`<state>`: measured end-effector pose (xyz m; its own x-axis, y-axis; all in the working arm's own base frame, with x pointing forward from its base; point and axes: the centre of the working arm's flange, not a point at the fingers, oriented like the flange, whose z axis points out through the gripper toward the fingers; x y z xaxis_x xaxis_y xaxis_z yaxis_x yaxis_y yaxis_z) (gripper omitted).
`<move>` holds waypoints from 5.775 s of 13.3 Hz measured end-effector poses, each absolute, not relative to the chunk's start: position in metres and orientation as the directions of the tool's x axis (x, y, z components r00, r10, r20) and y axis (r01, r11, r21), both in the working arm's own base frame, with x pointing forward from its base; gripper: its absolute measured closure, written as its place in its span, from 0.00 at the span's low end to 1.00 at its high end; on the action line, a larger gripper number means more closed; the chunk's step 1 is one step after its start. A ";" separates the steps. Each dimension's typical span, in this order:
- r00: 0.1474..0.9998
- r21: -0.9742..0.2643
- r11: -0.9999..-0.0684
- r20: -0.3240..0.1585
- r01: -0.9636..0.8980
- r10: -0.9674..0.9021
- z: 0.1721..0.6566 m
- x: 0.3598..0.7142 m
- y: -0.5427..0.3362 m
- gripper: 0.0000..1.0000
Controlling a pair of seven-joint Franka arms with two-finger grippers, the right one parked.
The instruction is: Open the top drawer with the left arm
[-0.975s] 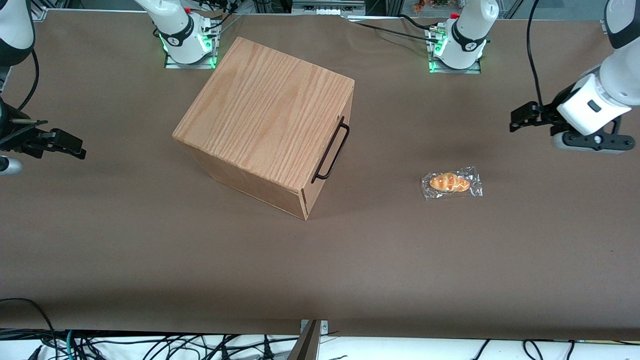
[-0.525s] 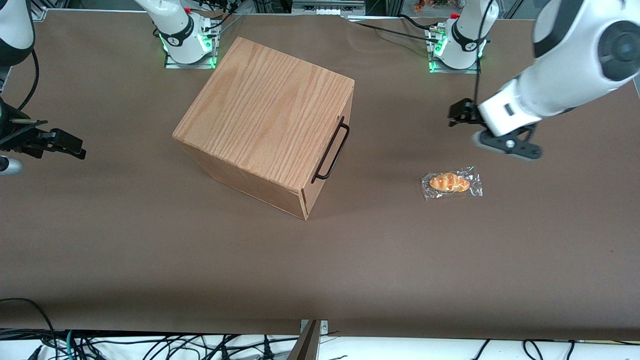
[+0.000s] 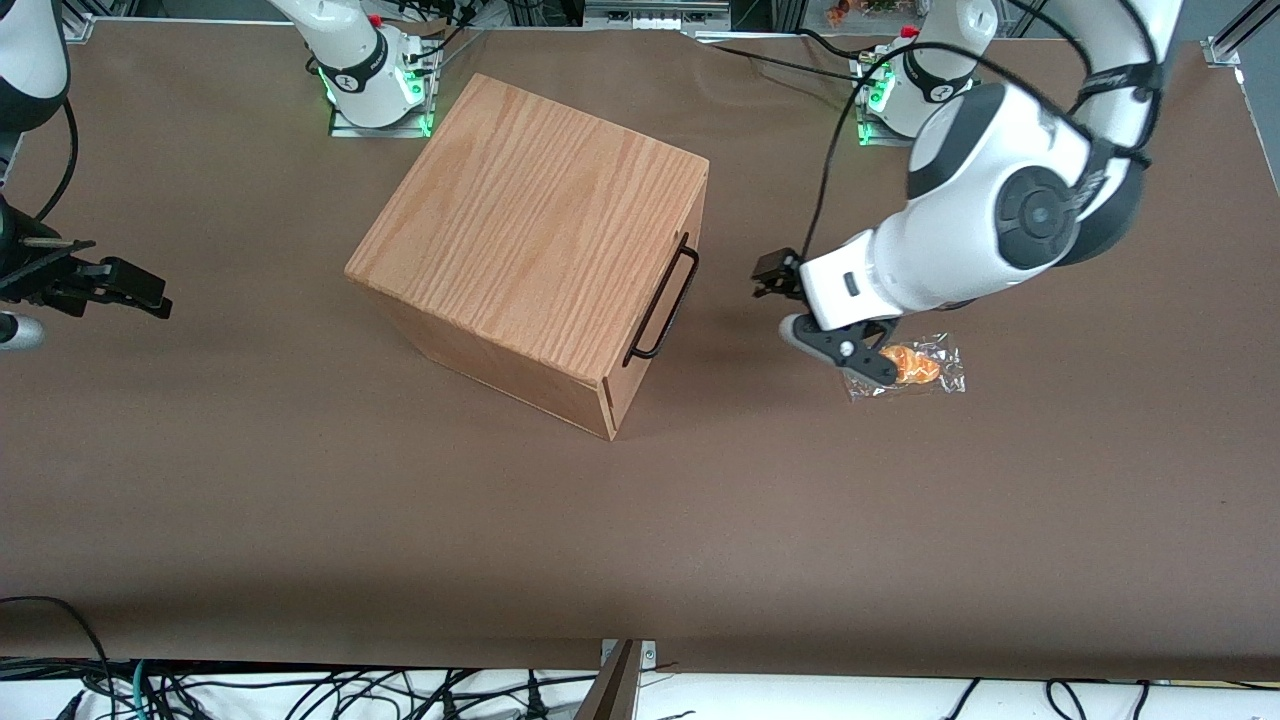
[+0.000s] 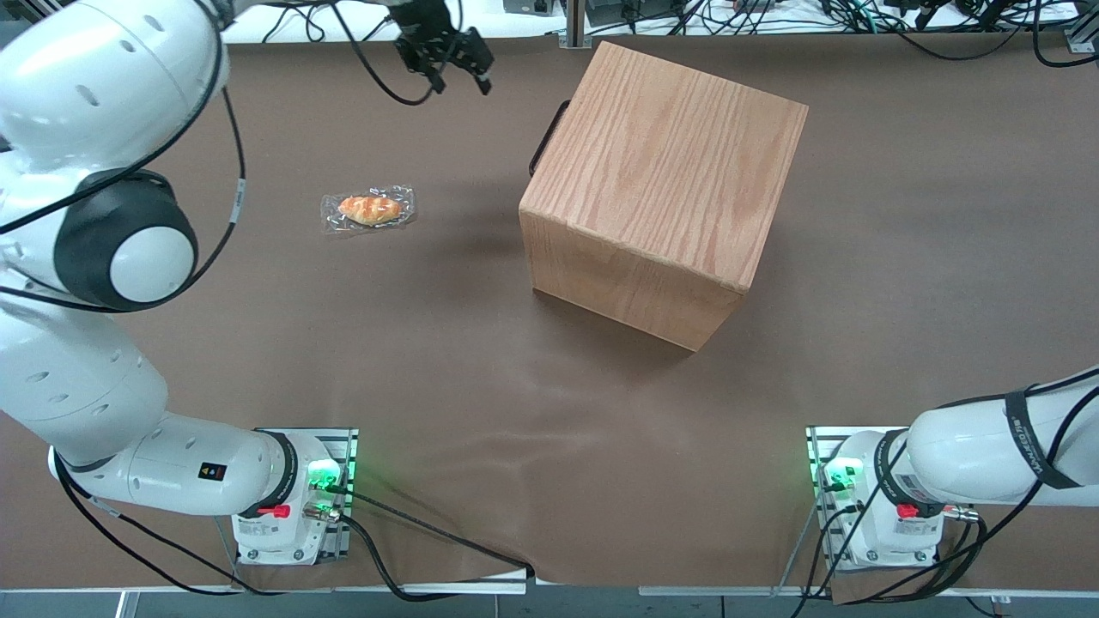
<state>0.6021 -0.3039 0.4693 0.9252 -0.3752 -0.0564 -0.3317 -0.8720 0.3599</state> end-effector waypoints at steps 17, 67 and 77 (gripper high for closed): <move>0.886 0.380 -0.827 -0.040 -0.414 -0.461 0.397 0.581 -0.396 0.00; 0.868 0.297 -0.840 -0.067 -0.454 -0.492 0.369 0.665 -0.202 0.00; 0.871 0.425 -0.812 -0.099 -0.400 -0.481 0.449 0.657 -0.171 0.00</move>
